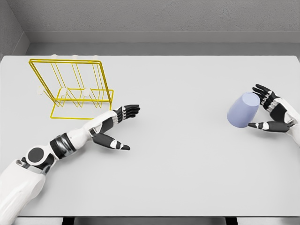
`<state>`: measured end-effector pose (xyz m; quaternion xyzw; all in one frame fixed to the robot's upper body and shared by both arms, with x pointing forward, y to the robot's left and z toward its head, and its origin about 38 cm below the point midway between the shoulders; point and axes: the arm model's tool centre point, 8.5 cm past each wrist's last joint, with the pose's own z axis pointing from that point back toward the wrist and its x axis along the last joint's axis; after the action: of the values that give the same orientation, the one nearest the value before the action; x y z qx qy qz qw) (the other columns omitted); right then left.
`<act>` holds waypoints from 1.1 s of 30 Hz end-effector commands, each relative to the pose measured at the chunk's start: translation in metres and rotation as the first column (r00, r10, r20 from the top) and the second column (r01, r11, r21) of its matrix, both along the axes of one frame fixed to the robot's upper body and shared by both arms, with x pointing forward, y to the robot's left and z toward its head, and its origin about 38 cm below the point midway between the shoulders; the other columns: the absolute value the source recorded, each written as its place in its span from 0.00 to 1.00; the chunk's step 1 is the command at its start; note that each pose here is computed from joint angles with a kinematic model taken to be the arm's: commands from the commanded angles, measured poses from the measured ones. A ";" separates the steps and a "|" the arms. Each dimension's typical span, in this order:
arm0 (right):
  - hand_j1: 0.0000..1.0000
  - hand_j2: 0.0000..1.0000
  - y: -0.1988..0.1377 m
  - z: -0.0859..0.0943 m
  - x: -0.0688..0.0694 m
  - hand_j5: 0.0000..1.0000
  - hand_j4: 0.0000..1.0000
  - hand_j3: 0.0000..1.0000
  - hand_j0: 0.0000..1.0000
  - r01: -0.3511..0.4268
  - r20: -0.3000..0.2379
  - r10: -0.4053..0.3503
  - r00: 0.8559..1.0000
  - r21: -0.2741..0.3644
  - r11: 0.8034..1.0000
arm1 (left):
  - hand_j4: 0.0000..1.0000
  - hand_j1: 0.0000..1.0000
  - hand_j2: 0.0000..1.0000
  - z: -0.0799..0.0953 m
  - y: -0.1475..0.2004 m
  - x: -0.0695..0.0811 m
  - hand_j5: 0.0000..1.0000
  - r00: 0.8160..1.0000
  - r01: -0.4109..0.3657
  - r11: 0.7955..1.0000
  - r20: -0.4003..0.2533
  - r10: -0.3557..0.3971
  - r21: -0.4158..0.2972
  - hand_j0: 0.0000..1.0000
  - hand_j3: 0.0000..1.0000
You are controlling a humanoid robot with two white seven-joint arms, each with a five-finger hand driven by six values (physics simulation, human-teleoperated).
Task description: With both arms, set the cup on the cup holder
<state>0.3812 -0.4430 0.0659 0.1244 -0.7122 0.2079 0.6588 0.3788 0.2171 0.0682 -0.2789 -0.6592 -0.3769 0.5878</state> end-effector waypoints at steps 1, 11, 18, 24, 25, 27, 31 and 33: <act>1.00 1.00 0.001 0.000 0.001 1.00 1.00 1.00 1.00 0.001 0.002 -0.001 1.000 0.009 1.000 | 1.00 1.00 1.00 0.000 -0.001 0.000 1.00 1.000 -0.001 1.000 -0.002 0.001 -0.010 1.00 1.00; 1.00 1.00 0.016 -0.003 0.003 1.00 1.00 1.00 1.00 -0.023 0.008 0.023 1.000 0.030 0.999 | 1.00 1.00 1.00 0.002 -0.012 0.000 1.00 1.000 0.008 0.999 0.002 -0.008 -0.035 1.00 1.00; 1.00 1.00 0.025 -0.008 0.003 1.00 1.00 1.00 1.00 -0.036 0.004 0.036 0.999 0.043 0.998 | 1.00 1.00 1.00 0.001 -0.011 0.000 1.00 1.000 0.007 0.999 0.000 -0.007 -0.033 1.00 1.00; 1.00 1.00 0.029 -0.010 0.003 1.00 1.00 1.00 1.00 -0.041 0.001 0.041 0.999 0.049 0.998 | 1.00 1.00 1.00 0.000 -0.011 0.000 1.00 1.000 0.005 0.999 -0.004 -0.006 -0.032 1.00 1.00; 1.00 1.00 0.029 -0.010 0.003 1.00 1.00 1.00 1.00 -0.041 0.001 0.041 0.999 0.049 0.998 | 1.00 1.00 1.00 0.001 -0.012 0.000 1.00 1.000 0.006 0.999 -0.002 -0.006 -0.032 1.00 1.00; 1.00 1.00 0.029 -0.010 0.003 1.00 1.00 1.00 1.00 -0.041 0.001 0.041 0.999 0.049 0.998 | 1.00 1.00 1.00 0.000 -0.011 0.000 1.00 1.000 0.006 1.000 -0.003 -0.006 -0.031 1.00 1.00; 1.00 1.00 0.029 -0.010 0.004 1.00 1.00 1.00 1.00 -0.041 0.000 0.041 0.999 0.049 0.998 | 1.00 1.00 1.00 -0.001 -0.011 0.001 1.00 1.000 0.004 1.000 -0.007 -0.004 -0.031 1.00 1.00; 1.00 1.00 0.030 -0.010 0.005 1.00 1.00 1.00 1.00 -0.041 0.003 0.040 0.999 0.051 0.998 | 1.00 1.00 1.00 -0.002 -0.011 0.001 1.00 1.000 0.002 1.000 -0.009 -0.003 -0.030 1.00 1.00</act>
<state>0.3874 -0.4124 0.0572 0.1547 -0.7153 0.2069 0.6493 0.3793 0.2058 0.0666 -0.2886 -0.6615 -0.3695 0.5853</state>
